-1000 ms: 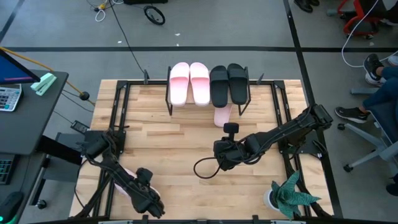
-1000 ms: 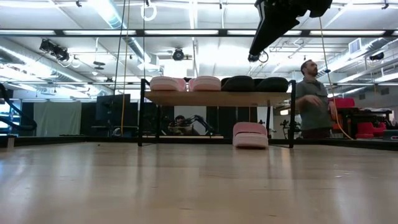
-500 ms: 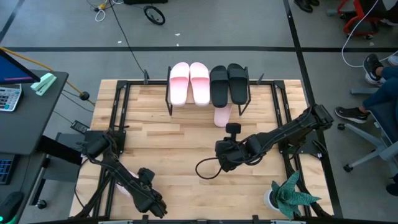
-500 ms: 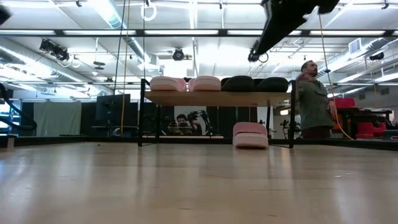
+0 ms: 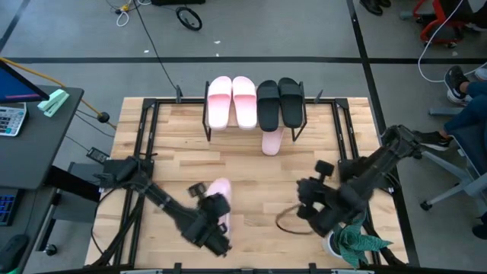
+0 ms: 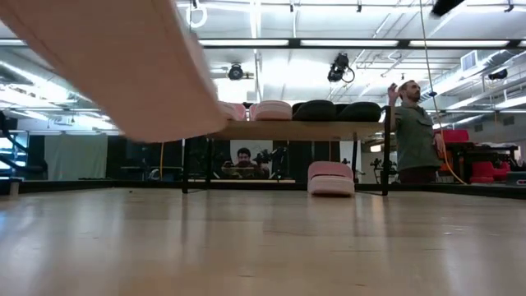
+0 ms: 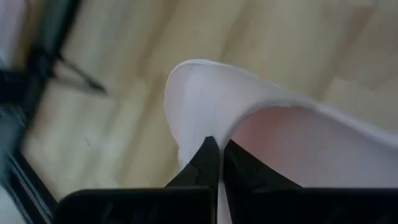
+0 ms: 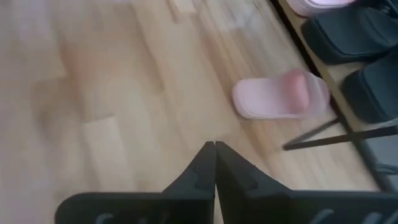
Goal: Pick and place slides into the shelf
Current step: Put the pink slide under the shelf
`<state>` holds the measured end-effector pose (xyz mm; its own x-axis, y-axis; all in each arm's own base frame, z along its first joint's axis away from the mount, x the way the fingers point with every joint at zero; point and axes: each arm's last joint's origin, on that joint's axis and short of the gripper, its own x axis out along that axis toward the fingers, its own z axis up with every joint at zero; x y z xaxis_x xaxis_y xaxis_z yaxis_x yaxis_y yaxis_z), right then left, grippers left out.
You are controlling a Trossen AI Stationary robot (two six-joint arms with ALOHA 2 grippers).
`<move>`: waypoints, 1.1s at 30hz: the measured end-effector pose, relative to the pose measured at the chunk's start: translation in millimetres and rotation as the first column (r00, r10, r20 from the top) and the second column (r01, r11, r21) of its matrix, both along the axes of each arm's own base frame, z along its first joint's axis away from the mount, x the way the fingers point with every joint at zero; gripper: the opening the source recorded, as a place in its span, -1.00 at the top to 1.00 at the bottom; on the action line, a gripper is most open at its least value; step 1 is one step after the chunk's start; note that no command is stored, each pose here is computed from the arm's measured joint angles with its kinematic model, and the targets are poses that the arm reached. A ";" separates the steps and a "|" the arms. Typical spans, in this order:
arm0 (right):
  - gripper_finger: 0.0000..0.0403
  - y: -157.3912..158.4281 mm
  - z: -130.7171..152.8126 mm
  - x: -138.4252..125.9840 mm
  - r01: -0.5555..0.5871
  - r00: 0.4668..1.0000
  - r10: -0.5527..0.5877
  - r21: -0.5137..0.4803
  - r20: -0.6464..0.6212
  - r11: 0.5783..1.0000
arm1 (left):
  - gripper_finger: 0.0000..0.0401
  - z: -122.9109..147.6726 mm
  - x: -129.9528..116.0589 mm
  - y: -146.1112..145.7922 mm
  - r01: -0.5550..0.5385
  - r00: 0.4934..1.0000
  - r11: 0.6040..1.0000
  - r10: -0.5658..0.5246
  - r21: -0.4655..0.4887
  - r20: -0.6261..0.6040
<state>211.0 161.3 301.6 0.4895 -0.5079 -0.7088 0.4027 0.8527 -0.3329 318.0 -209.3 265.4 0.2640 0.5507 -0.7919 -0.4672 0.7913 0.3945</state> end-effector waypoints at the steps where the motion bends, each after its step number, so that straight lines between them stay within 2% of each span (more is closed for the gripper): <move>1: 0.95 5.7 1.1 -5.4 -0.009 1.000 0.009 0.011 0.024 1.000 | 0.95 -0.9 6.8 7.4 0.031 0.999 0.999 -0.031 0.029 -0.008; 4: 0.95 21.3 1.7 -18.4 -0.019 0.994 0.016 0.024 0.113 1.000 | 0.95 -6.4 27.9 32.9 0.095 0.995 0.990 -0.091 0.108 -0.045; 7: 0.95 34.7 -2.0 -26.0 -0.019 0.981 0.015 0.021 0.191 1.000 | 0.95 -15.5 46.0 62.6 0.108 0.992 0.979 -0.096 0.170 -0.080; 14: 0.95 50.8 -17.4 -25.2 0.012 0.970 -0.017 0.021 0.242 1.000 | 0.95 -56.0 79.6 138.1 0.119 0.988 0.973 -0.096 0.197 -0.119; 20: 0.95 52.4 -20.9 -22.2 0.020 0.970 -0.025 0.023 0.243 1.000 | 0.95 -90.9 91.3 180.4 0.165 0.984 0.967 -0.148 0.195 -0.099; 25: 0.95 52.8 -20.9 -21.8 0.020 0.969 -0.027 0.029 0.247 0.999 | 0.94 -98.6 94.0 206.7 0.175 0.982 0.961 -0.153 0.216 -0.113; 33: 0.95 48.6 -20.9 -16.4 0.044 0.967 -0.051 0.032 0.251 0.998 | 0.56 -95.9 99.7 236.2 0.090 0.996 0.970 -0.084 0.226 -0.035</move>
<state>194.7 209.9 280.8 0.6292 -0.5177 -0.5797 0.5108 0.8376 -0.1935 417.7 26.9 169.4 0.3000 0.6927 -0.6558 -0.3882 0.7166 0.5794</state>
